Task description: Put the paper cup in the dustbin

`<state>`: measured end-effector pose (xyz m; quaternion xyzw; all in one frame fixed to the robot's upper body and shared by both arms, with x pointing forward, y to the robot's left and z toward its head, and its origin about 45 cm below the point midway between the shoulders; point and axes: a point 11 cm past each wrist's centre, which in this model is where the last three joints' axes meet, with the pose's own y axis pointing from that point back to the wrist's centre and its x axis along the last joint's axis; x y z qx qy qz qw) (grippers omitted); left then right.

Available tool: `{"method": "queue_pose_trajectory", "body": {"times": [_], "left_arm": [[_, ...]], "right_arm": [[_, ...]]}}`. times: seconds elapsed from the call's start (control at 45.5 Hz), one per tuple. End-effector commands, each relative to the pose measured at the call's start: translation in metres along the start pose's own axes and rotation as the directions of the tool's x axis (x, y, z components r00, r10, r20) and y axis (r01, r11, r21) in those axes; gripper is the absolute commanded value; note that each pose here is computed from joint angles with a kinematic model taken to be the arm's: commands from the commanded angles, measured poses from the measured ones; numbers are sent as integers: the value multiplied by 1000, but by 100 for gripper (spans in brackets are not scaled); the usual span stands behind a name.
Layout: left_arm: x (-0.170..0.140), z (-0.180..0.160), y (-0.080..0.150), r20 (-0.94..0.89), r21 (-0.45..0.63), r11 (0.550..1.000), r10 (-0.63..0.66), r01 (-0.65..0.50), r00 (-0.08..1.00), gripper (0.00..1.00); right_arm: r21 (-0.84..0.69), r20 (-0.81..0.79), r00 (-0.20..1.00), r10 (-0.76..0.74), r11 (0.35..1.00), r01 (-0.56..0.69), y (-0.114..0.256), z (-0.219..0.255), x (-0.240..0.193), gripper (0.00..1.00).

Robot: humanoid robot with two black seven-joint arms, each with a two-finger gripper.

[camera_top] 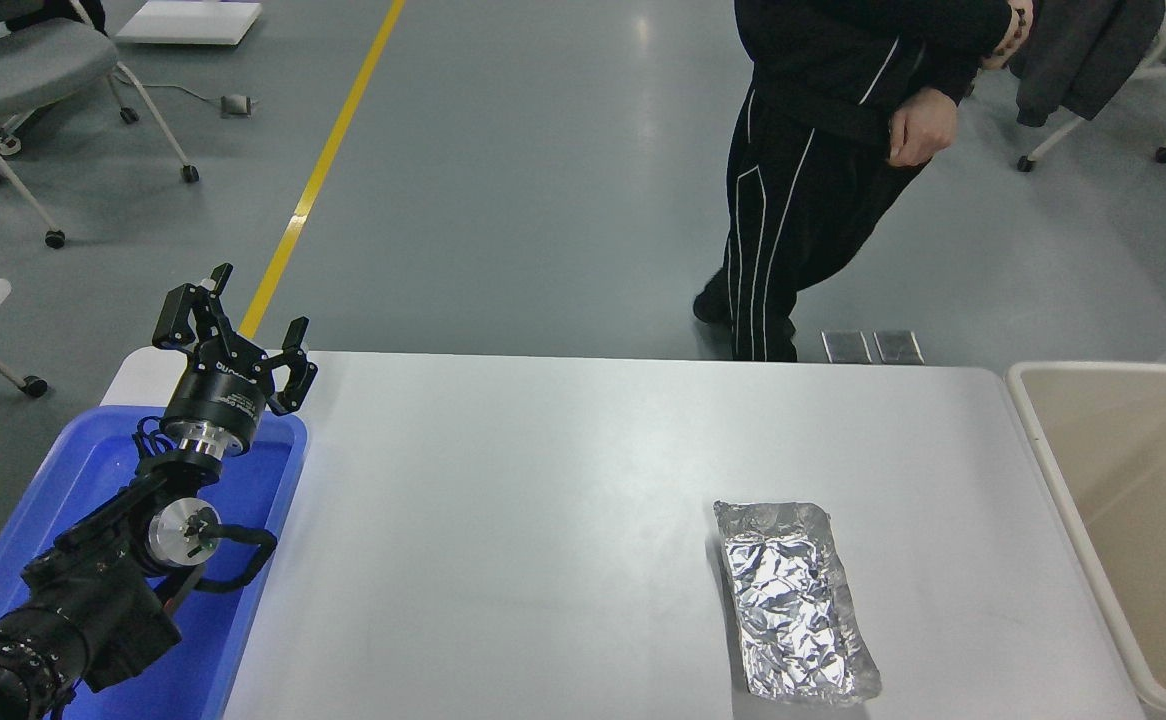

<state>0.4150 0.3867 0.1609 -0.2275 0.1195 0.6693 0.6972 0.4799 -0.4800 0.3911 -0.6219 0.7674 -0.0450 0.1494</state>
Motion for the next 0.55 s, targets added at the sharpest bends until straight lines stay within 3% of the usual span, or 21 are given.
{"method": "queue_pose_trajectory", "body": {"times": [0.0, 0.242, 0.527], "left_arm": [[0, 0, 0, 0, 0, 1000, -1, 1, 1000, 100], [0, 0, 0, 0, 0, 1000, -1, 1, 1000, 100], [0, 0, 0, 0, 0, 1000, -1, 1, 1000, 100]], "right_arm": [[-130, 113, 993, -33, 990, 47, 41, 78, -5, 100], [-197, 284, 958, 42, 980, 16, 77, 137, -10, 100], [-255, 308, 949, 66, 967, 15, 103, 167, -7, 100]]}}
